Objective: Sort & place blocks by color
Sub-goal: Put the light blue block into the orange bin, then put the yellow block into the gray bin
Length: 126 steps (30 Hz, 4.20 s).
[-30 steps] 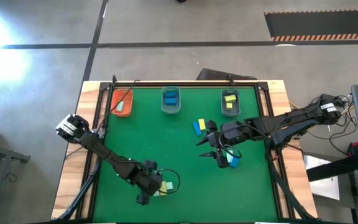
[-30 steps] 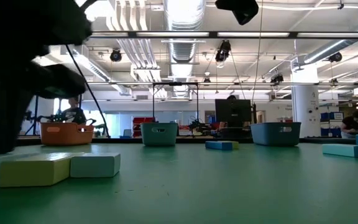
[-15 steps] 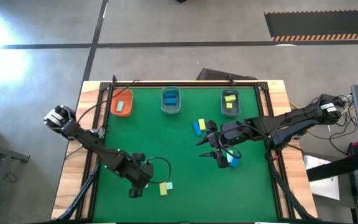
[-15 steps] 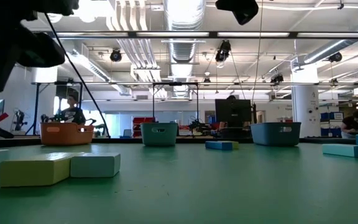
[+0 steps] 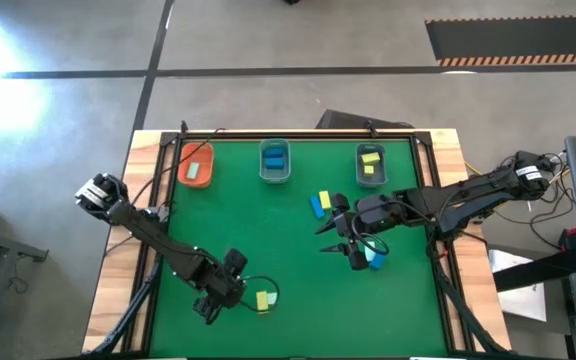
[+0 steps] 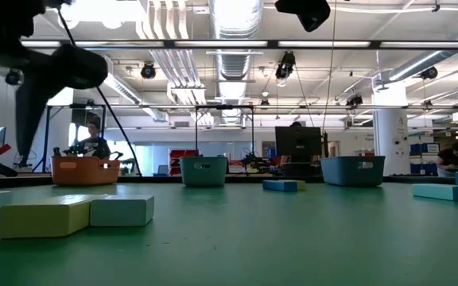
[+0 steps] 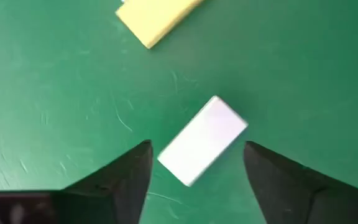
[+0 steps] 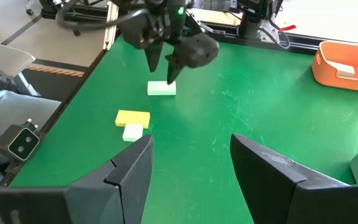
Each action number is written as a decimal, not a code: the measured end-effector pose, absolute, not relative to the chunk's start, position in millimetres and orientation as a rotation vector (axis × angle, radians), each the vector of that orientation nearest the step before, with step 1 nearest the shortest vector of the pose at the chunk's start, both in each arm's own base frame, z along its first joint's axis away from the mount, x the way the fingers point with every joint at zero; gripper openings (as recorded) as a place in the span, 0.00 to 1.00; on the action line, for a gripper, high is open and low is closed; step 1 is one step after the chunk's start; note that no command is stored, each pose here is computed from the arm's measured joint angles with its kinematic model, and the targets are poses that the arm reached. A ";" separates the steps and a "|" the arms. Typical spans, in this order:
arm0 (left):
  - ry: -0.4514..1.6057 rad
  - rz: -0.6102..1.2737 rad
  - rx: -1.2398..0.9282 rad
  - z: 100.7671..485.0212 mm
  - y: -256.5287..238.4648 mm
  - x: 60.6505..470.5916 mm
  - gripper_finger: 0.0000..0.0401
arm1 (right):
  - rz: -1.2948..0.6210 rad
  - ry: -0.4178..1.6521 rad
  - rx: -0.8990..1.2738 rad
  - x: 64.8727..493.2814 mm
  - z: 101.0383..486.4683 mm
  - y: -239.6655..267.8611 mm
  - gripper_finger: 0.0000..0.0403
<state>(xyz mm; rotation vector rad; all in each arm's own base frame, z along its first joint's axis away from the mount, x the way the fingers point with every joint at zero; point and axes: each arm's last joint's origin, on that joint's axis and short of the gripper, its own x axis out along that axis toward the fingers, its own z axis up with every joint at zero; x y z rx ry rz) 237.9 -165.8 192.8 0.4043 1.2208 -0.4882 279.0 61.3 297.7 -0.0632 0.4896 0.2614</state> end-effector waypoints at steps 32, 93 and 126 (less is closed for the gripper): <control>1.223 -0.717 0.800 154.8 -171.9 248.7 0.27 | 0.254 0.501 -0.042 278.7 297.0 61.1 0.51; 1.136 1.295 -1.010 213.5 211.0 138.8 0.27 | 0.050 0.727 -0.366 260.3 282.3 48.2 0.50; 0.998 1.142 -0.716 266.0 179.9 140.3 0.40 | 0.004 0.709 -0.301 262.9 282.9 41.6 0.33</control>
